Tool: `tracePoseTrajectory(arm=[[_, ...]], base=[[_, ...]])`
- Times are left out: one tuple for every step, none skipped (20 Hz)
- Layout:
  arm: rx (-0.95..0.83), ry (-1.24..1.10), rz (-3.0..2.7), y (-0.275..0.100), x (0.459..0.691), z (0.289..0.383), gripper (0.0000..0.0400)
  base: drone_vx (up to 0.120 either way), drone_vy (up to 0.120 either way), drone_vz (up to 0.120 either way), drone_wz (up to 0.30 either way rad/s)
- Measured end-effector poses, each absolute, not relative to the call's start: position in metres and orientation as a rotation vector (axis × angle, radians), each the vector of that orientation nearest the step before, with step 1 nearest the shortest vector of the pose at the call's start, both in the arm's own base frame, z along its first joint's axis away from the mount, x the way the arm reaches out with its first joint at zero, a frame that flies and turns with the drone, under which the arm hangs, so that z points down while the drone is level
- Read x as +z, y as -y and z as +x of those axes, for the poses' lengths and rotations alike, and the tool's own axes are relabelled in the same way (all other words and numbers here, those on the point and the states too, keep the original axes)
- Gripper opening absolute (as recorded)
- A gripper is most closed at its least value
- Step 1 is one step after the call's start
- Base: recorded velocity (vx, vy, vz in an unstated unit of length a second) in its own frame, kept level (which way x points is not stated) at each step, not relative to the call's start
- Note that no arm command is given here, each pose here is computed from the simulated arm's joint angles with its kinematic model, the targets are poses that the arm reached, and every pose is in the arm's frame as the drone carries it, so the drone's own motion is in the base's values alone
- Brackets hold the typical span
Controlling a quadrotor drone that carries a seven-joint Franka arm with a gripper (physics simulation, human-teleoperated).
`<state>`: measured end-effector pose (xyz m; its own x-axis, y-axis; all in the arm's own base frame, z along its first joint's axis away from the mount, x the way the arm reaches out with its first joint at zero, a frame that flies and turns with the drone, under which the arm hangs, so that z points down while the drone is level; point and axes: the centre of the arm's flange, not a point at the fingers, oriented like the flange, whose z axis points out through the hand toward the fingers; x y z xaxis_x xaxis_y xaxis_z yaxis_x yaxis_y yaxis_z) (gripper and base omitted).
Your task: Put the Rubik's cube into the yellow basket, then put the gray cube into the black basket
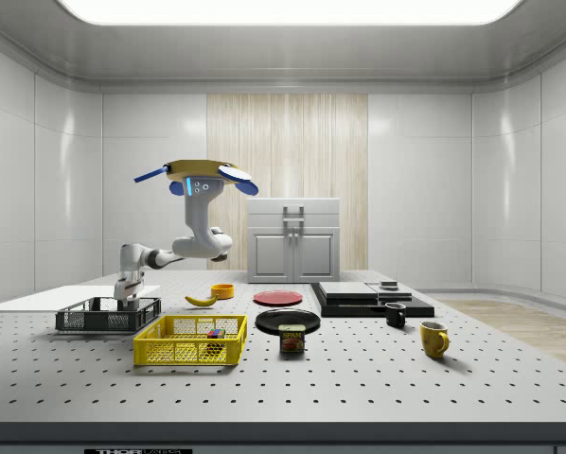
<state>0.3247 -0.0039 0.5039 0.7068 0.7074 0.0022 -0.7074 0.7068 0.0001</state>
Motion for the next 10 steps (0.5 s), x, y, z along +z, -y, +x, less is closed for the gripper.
tracePoseTrajectory(arm=[[0.786, 0.002, 0.001, 0.004, 0.508, 0.3247, 0.0250], [0.786, 0.002, 0.001, 0.004, 0.512, 0.3247, 0.0250], [0.786, 0.002, 0.001, 0.004, 0.516, 0.3247, 0.0250], [0.786, 0.002, 0.001, 0.004, 0.520, 0.3247, 0.0250], [0.786, 0.002, 0.001, 0.004, 0.524, 0.3247, 0.0250], [0.786, 0.002, 0.001, 0.004, 0.527, 0.3247, 0.0250], [0.786, 0.002, 0.001, 0.004, 0.530, 0.3247, 0.0250], [0.786, 0.002, 0.001, 0.004, 0.532, 0.3247, 0.0250], [0.786, 0.002, 0.001, 0.004, 0.534, 0.3247, 0.0273], [0.786, 0.002, 0.001, 0.004, 0.536, 0.3247, 0.0301]], base=[[0.000, 0.000, 0.000, 0.000], [0.000, 0.000, 0.000, 0.000], [0.000, 0.000, 0.000, 0.000], [0.000, 0.000, 0.000, 0.000], [0.000, 0.000, 0.000, 0.000], [0.000, 0.000, 0.000, 0.000], [0.000, 0.000, 0.000, 0.000], [0.000, 0.000, 0.000, 0.000], [0.000, 0.000, 0.000, 0.000], [0.000, 0.000, 0.000, 0.000]])
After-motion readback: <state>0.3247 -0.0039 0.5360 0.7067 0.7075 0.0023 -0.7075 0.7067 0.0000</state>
